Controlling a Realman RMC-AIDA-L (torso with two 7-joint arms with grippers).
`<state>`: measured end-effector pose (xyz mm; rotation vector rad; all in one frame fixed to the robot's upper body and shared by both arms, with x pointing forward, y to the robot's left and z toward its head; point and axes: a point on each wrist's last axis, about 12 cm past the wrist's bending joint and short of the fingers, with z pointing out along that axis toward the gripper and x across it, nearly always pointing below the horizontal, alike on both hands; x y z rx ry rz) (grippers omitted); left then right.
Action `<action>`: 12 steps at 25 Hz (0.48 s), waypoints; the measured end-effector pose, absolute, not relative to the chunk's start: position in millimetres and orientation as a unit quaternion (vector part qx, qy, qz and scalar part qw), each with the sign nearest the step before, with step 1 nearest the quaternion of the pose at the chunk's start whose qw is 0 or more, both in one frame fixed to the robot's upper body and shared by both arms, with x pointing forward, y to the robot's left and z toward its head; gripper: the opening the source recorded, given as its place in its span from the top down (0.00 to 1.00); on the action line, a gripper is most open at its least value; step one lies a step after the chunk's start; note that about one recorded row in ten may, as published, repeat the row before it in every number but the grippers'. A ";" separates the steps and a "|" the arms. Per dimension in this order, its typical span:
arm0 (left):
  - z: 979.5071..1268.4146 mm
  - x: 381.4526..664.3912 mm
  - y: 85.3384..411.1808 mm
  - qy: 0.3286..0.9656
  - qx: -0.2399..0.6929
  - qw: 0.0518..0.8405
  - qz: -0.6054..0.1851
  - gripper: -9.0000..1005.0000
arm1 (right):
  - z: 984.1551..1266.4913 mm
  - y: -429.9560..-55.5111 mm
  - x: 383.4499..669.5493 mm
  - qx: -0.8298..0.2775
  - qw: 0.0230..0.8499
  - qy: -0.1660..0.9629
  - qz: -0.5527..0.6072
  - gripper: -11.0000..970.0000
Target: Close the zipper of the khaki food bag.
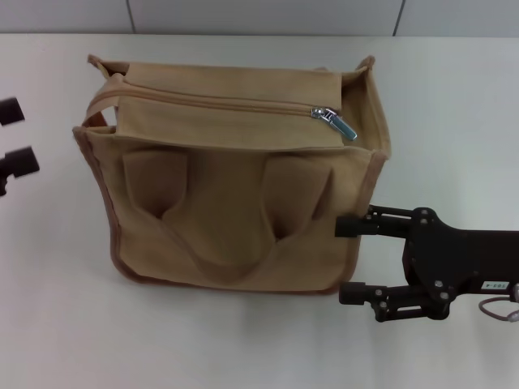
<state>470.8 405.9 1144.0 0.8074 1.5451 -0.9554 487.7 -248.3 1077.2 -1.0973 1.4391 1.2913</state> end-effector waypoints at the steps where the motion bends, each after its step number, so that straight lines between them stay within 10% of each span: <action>1: 1144.5 471.0 405.6 0.656 0.344 0.533 -0.410 0.32 | 1076.8 -247.2 488.0 -0.444 0.442 0.580 0.521 0.17; 12: 1115.3 469.5 348.6 0.636 0.400 0.444 -0.488 0.21 | 1061.6 -235.1 488.0 -0.445 0.447 0.589 0.504 0.17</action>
